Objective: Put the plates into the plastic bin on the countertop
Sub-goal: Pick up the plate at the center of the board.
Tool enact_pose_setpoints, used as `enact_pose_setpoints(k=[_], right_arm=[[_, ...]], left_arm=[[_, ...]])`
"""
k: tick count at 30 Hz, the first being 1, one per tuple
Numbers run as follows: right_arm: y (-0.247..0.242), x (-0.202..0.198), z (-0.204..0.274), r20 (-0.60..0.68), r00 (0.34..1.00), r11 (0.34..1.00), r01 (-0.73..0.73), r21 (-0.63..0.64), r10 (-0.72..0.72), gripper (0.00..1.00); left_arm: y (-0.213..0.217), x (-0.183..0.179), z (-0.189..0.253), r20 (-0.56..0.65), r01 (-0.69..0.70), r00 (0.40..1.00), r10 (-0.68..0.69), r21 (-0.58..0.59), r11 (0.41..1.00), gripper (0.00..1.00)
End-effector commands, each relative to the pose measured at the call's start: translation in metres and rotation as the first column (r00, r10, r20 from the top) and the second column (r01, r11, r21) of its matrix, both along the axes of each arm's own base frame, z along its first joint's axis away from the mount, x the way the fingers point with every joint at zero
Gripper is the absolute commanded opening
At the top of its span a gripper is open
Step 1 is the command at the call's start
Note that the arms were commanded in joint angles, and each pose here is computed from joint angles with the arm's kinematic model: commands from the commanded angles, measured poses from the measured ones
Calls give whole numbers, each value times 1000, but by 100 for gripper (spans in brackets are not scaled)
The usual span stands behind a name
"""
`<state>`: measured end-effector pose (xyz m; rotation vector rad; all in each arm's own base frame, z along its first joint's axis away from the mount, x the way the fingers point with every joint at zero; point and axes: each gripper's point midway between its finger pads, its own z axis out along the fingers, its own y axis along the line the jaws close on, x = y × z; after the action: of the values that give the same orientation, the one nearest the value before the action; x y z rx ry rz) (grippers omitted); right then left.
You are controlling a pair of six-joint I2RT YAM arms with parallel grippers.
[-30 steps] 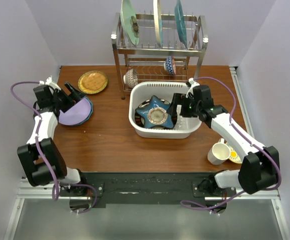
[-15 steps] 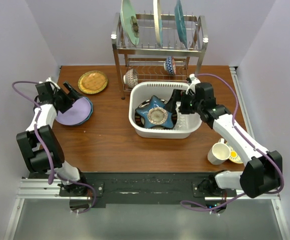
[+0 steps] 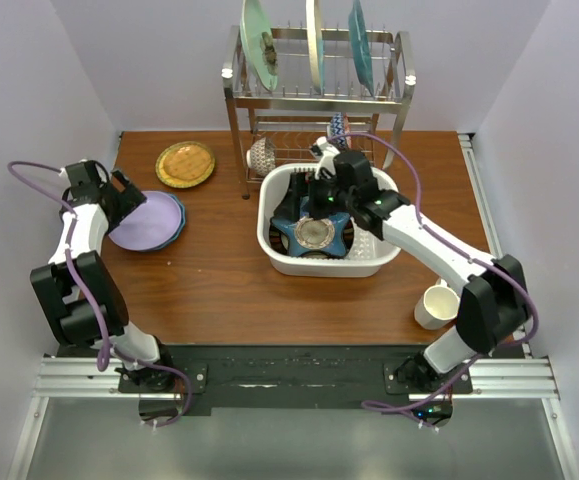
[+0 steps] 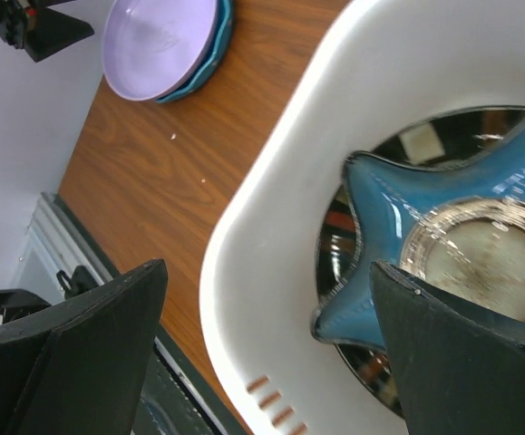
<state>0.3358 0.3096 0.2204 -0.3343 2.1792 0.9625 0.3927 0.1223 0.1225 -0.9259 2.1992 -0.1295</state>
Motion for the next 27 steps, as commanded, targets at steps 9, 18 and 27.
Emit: enact_pose_setpoints(k=[9, 18, 27], right_arm=[[90, -10, 32, 41, 982, 975, -186, 121, 182, 96], [116, -15, 19, 2, 971, 959, -235, 158, 238, 96], [132, -13, 2, -33, 964, 950, -255, 178, 265, 95]], left_arm=[[70, -38, -4, -165, -204, 953, 255, 275, 939, 100], [63, -30, -58, -270, -117, 951, 151, 137, 984, 97], [33, -14, -86, -264, 16, 964, -20, -15, 1000, 84]])
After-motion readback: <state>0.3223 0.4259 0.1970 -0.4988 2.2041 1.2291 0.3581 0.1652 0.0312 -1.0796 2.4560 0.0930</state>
